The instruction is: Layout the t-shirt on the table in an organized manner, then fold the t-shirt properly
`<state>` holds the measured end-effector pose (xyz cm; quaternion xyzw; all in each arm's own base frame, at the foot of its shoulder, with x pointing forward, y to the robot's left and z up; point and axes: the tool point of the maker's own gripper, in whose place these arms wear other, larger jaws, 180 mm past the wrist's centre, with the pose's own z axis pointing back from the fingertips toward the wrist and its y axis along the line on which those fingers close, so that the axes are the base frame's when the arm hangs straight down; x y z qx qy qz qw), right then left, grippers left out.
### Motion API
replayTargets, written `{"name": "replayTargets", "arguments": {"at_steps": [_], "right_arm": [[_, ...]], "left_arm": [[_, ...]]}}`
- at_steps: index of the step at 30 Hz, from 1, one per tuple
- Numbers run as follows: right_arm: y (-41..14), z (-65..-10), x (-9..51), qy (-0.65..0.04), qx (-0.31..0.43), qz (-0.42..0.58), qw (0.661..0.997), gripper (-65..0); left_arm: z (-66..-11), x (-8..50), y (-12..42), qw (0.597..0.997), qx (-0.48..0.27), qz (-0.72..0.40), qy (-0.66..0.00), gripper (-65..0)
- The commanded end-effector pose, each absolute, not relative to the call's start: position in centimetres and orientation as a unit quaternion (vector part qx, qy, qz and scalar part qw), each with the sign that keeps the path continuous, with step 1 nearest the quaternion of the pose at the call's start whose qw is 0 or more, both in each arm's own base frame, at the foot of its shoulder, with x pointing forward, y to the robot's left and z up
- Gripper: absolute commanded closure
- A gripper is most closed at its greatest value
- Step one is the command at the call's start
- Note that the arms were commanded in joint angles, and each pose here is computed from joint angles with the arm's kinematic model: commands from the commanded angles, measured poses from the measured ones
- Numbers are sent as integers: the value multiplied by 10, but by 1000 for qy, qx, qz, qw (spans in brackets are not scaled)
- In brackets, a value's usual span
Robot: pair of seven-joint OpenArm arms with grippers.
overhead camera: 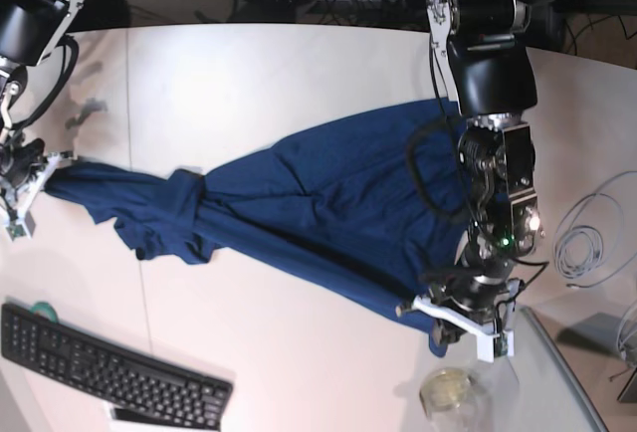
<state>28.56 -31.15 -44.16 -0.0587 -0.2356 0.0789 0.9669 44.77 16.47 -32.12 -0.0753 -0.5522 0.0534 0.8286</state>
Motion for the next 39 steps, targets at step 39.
{"name": "replayTargets", "arguments": {"at_steps": [39], "right_arm": [[-317,-463,232,-206,-47,7,977,-204]], "left_arm": [[-374,233,199,881,-5,38,-471,0]]}}
